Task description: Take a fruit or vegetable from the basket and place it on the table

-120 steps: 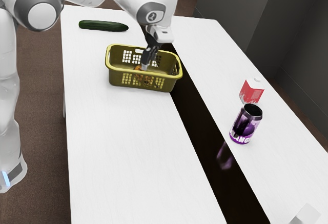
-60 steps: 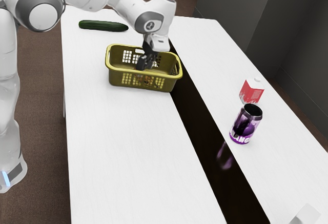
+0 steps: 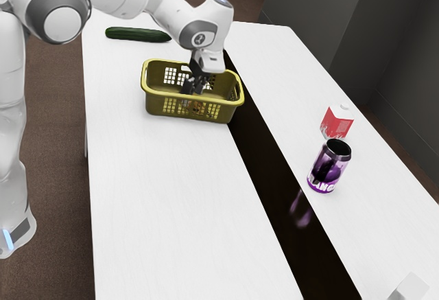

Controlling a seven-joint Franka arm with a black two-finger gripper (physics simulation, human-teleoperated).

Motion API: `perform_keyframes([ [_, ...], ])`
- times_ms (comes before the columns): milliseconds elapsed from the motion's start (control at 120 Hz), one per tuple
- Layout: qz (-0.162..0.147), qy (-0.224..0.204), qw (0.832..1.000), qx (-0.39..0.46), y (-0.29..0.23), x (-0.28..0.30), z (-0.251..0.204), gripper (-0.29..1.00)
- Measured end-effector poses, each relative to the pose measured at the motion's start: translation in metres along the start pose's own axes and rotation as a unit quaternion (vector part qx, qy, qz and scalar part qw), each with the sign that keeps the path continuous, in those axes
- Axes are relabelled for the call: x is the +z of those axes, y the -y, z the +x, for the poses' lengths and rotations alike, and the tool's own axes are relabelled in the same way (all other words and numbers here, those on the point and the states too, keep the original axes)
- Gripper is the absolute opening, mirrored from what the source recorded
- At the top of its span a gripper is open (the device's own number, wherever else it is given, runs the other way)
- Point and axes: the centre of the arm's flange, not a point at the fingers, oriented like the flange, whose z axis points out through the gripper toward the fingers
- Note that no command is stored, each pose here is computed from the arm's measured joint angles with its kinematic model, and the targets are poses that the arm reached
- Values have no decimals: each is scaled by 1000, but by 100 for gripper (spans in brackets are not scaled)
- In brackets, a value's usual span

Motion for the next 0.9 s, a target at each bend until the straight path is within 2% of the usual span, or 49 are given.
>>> perform_keyframes([
  [458,-2,4,1000,2,2,12,-2,68],
  [575,-2,4,1000,0,2,13,-3,55],
  [758,-2,4,1000,-1,3,13,-3,25],
  [900,-2,4,1000,-2,3,12,-4,16],
])
